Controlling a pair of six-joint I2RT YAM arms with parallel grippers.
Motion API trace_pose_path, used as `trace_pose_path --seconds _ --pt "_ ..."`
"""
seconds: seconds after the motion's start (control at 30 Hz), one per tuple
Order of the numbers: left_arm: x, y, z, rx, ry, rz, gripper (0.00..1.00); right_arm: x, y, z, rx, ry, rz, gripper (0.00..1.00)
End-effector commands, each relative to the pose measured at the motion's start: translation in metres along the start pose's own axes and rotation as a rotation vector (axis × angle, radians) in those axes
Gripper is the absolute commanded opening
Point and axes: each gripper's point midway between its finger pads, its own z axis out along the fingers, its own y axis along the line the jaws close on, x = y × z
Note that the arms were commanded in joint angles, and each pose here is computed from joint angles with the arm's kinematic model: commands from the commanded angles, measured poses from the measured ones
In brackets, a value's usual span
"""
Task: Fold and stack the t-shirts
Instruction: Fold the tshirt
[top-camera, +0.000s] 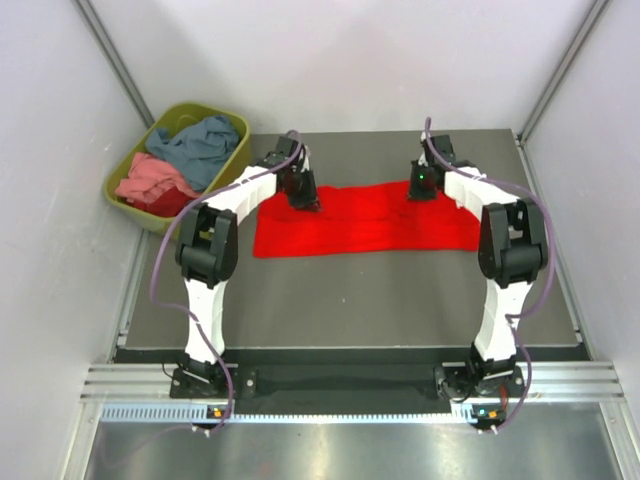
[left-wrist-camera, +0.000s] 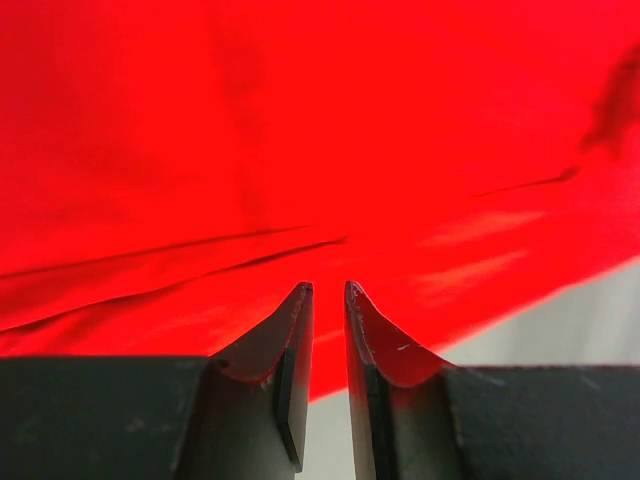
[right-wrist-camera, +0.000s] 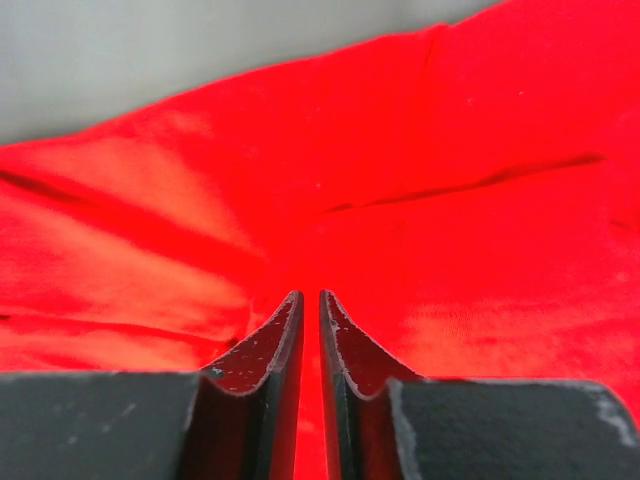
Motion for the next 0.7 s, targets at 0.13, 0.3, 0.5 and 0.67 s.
trace_pose_path --seconds 0.13,0.3,0.5,0.67 --pt "0.001 0.030 0.005 -0.129 0.010 0.036 0.24 -0.024 0.025 -0.033 -0.061 -0.066 -0.024 0.10" --pt "0.004 0.049 0.013 -0.185 0.028 0.022 0.24 0.000 0.025 -0.014 -0.066 -0.021 -0.005 0.08" --pt "0.024 0.074 0.016 -0.281 0.065 0.008 0.24 0.014 0.014 0.007 -0.036 0.008 -0.014 0.08" --pt "0.036 0.084 0.012 -0.312 0.069 -0.007 0.23 0.014 0.012 0.012 -0.028 0.020 -0.029 0.08"
